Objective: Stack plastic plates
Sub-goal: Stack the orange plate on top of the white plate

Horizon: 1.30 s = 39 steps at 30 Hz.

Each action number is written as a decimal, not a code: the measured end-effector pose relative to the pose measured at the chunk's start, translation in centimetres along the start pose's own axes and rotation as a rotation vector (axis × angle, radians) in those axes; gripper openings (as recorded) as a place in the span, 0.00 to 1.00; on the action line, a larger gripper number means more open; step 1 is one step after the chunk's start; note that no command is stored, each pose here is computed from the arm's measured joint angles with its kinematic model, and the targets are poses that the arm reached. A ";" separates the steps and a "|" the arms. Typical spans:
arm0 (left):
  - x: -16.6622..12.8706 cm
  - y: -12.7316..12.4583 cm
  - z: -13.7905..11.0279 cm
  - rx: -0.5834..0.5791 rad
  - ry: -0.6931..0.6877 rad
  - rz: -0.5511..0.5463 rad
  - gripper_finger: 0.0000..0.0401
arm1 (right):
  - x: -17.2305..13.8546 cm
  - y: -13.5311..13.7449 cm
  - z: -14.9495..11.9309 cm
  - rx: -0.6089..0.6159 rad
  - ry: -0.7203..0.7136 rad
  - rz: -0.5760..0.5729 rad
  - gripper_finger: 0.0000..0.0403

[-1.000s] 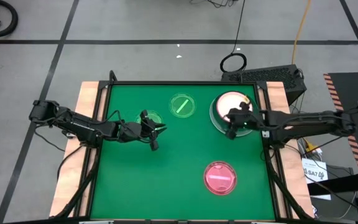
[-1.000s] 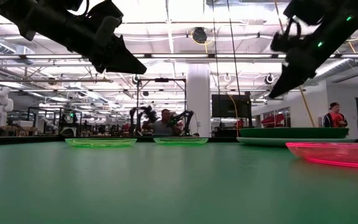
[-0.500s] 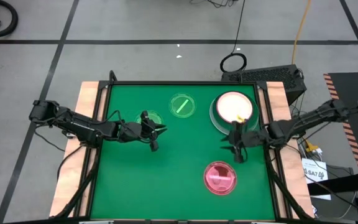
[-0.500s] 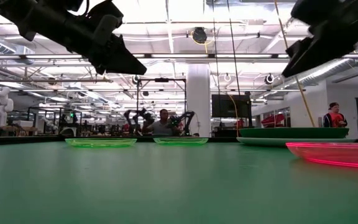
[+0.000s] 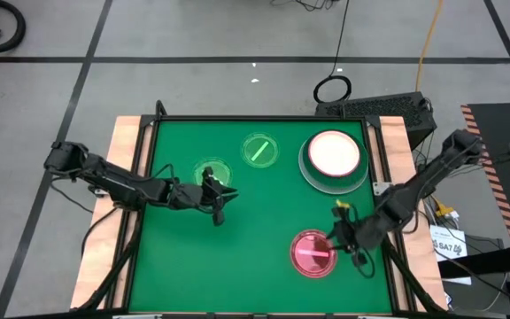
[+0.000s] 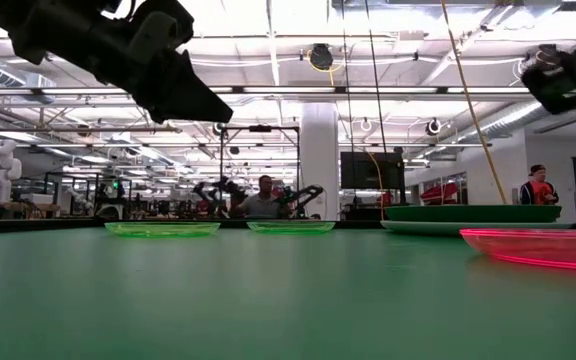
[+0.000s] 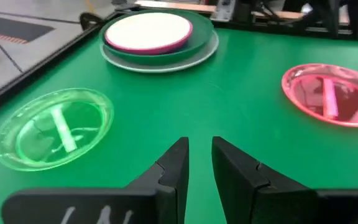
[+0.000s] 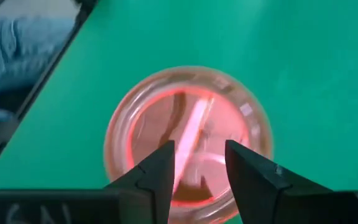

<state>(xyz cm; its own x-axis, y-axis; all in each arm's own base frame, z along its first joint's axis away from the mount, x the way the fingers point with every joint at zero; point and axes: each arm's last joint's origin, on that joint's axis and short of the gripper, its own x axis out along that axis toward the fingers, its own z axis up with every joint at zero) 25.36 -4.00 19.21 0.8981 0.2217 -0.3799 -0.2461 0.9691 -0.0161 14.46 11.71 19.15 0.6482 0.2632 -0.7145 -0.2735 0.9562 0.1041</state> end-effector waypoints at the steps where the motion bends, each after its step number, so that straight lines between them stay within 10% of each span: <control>1: 0.2 -0.2 -0.2 0.002 0.004 -0.004 0.19 | 0.3 0.4 -0.2 -0.007 0.019 0.008 0.33; 14: 2.3 -0.6 -1.9 -0.002 0.040 0.009 0.19 | 3.3 5.8 0.4 -0.131 0.156 0.084 0.26; 39: 2.5 -0.2 -1.6 0.018 0.012 0.021 0.19 | 6.3 6.2 -1.5 -0.264 0.300 0.044 0.23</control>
<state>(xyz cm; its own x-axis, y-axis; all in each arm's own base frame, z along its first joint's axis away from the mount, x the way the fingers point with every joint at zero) 27.06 -3.84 16.77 0.8883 0.2409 -0.3909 -0.2581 0.9661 0.0090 15.74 19.08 14.25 0.4068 0.2165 -0.8875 -0.4949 0.8688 -0.0149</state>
